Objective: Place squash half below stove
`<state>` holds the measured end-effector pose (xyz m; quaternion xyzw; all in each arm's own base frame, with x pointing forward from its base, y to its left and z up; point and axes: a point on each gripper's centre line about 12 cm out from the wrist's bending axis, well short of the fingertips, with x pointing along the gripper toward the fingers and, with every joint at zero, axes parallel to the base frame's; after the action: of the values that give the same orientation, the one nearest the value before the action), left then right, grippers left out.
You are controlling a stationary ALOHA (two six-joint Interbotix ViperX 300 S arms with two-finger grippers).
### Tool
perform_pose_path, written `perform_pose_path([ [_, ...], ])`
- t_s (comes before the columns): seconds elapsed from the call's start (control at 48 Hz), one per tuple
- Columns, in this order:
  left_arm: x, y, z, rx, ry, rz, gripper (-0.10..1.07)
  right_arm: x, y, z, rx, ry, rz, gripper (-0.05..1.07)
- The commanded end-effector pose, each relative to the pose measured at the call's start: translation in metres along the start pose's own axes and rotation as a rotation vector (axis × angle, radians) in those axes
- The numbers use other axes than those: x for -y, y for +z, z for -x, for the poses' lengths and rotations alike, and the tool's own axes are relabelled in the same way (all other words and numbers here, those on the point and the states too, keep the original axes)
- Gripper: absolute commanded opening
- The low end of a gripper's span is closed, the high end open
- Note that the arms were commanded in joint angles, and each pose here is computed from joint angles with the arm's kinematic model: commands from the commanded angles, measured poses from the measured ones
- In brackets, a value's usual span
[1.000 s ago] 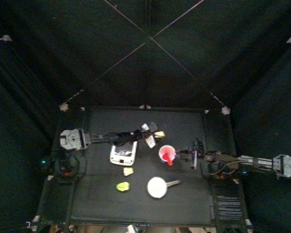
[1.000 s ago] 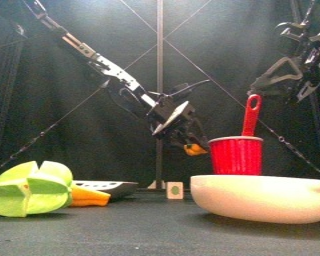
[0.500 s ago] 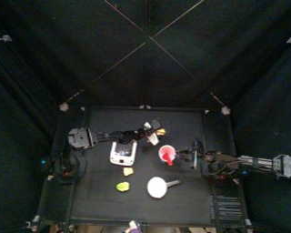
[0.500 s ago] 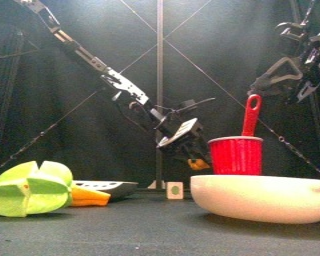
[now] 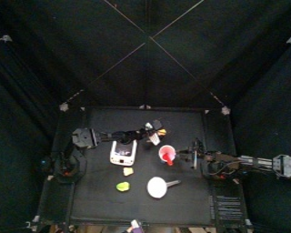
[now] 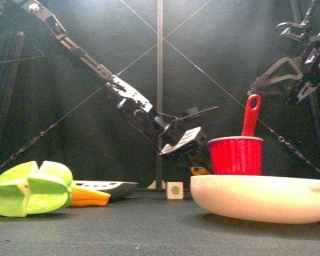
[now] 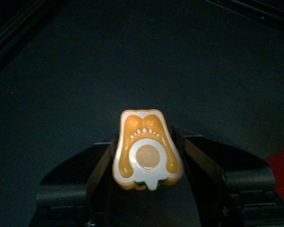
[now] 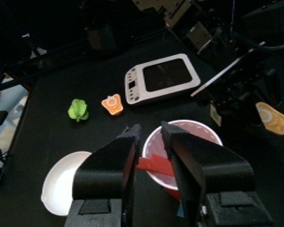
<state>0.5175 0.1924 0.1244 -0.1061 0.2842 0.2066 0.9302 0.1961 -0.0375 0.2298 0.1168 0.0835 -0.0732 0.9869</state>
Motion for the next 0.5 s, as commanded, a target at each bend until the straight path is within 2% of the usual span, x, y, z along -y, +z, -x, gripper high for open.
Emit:
perform_pose_path([
  [0.0, 0.0019, 0.0204, 0.0047, 0.048, -0.008, 0.012, 0.82, -0.0008, 0.0062, -0.0018, 0.013, 0.002, 0.000, 0.67],
  [0.271, 0.0014, 0.0160, 0.0011, 0.038, -0.006, 0.018, 0.90, -0.0009, 0.0068, -0.0019, 0.015, 0.003, 0.002, 0.67],
  [0.479, 0.0019, 0.0207, 0.0033, 0.049, -0.007, 0.017, 0.96, -0.0008, 0.0062, -0.0018, 0.013, 0.002, 0.000, 0.67],
])
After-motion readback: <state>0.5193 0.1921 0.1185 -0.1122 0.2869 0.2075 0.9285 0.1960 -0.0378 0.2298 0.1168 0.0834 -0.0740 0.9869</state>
